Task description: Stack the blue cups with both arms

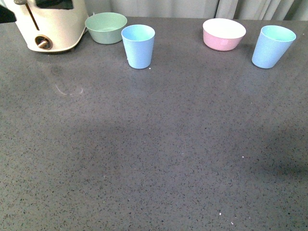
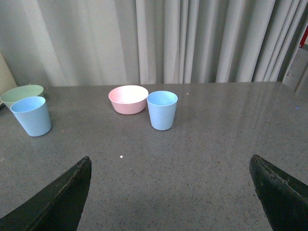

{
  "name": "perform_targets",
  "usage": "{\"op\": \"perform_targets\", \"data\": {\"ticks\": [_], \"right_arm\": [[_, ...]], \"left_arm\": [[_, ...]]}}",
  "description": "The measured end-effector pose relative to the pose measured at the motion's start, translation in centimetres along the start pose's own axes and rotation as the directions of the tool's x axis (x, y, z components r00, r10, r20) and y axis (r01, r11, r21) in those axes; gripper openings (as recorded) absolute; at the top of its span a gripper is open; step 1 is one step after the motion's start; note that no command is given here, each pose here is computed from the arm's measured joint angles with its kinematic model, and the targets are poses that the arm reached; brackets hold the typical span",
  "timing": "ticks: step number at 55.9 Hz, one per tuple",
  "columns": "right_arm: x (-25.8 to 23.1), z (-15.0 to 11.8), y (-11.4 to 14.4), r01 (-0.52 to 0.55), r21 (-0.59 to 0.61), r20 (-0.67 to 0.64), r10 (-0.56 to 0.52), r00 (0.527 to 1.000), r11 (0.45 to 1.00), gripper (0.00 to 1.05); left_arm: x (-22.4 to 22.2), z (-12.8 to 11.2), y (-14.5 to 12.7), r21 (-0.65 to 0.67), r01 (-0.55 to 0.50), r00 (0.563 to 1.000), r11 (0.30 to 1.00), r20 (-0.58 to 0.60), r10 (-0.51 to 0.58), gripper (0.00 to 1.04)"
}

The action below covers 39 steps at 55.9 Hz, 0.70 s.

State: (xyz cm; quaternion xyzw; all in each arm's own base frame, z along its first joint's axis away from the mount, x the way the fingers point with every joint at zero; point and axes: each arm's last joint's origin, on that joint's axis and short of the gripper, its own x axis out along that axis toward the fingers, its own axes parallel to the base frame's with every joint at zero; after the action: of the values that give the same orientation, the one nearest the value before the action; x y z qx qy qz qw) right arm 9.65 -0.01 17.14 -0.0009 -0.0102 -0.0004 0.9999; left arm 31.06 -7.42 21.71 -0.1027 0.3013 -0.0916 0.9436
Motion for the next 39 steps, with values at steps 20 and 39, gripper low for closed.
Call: {"op": "perform_targets", "data": {"ticks": [20,39], "right_arm": [[0.0,0.0,0.0,0.0,0.0,0.0,0.0,1.0,1.0,0.96],[0.0,0.0,0.0,0.0,0.0,0.0,0.0,1.0,1.0,0.96]], "left_arm": [[8.9,2.1,-3.1,-0.025,-0.064,0.991,0.998,-0.12,0.061,0.96],[13.3,3.9,-5.7,-0.02,-0.127,0.981,0.992,-0.154,0.122,0.96]]}}
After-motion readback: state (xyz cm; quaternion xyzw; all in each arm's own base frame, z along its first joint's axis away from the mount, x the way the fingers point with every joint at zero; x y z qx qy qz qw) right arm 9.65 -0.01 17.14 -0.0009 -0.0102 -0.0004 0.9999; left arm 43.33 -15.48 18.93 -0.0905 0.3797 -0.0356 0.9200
